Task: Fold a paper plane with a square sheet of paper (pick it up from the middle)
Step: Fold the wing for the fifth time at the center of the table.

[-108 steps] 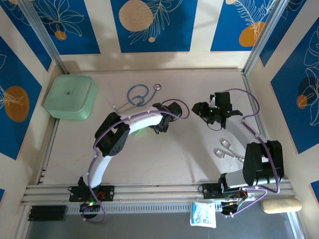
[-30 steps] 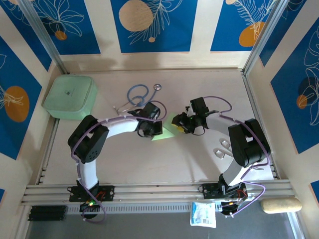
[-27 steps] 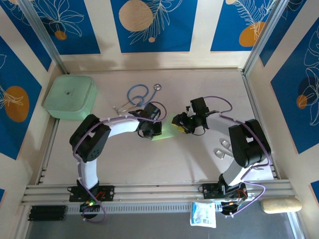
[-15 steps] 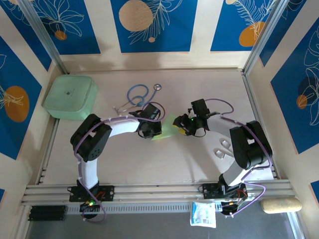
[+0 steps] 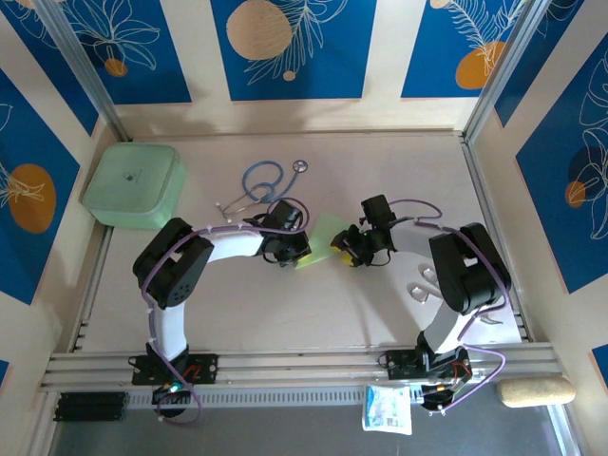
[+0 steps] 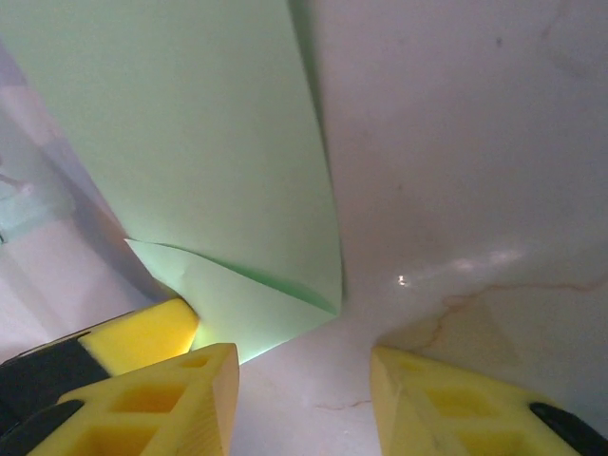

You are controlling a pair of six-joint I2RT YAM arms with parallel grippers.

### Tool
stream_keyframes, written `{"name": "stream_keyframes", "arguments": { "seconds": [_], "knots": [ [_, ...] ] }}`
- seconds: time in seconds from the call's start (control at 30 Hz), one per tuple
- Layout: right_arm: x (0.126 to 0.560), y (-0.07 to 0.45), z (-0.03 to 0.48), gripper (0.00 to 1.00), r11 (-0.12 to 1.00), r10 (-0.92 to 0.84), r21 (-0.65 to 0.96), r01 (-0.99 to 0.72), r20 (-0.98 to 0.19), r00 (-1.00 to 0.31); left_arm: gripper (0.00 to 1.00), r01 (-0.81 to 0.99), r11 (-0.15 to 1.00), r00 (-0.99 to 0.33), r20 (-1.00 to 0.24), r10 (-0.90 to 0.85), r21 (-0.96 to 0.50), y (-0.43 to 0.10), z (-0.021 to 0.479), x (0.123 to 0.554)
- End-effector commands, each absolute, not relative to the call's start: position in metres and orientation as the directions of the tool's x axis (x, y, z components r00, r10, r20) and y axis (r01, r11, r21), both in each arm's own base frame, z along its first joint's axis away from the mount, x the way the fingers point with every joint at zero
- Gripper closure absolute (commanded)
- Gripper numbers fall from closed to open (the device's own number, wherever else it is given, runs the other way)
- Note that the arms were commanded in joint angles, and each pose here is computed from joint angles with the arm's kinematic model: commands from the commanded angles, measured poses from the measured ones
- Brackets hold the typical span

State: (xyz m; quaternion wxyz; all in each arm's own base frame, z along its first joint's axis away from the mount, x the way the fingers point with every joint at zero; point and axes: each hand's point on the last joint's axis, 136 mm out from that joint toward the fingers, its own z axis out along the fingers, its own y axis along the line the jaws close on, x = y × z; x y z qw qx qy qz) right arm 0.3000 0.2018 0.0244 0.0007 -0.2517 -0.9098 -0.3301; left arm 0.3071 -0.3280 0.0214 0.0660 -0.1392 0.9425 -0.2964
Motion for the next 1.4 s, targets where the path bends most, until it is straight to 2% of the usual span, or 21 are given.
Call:
{"name": "stream_keyframes", "arguments": {
  "seconds": [0.0,0.4,0.73,1.0,1.17,1.37],
  "knots": [
    [0.304,0.207,0.023,0.58,0.654,0.458,0.592,0.472,0.187,-0.869,0.95,-0.29,0.803,-0.948,0.043,-0.315,-0.521,-0.317,0.0,0.286],
    [0.314,0.212,0.02,0.66,0.671,0.444,0.593,0.444,0.158,-0.882,0.96,-0.311,0.794,-0.943,0.063,-0.328,-0.522,-0.316,-0.004,0.284],
    [0.328,0.222,0.033,0.68,0.673,0.405,0.648,0.357,0.081,-0.911,0.96,-0.343,0.783,-0.932,0.086,-0.352,-0.519,-0.313,-0.011,0.28],
    [0.328,0.217,0.048,0.68,0.625,0.417,0.719,0.305,0.023,-0.909,0.96,-0.364,0.781,-0.924,0.093,-0.37,-0.508,-0.307,-0.017,0.279],
    [0.33,0.219,0.056,0.68,0.591,0.403,0.759,0.273,0.015,-0.915,0.96,-0.365,0.782,-0.924,0.092,-0.371,-0.506,-0.306,-0.016,0.279],
    [0.328,0.206,0.045,0.68,0.614,0.431,0.724,0.313,0.024,-0.902,0.95,-0.366,0.778,-0.922,0.083,-0.378,-0.511,-0.304,-0.013,0.282]
  ]
}}
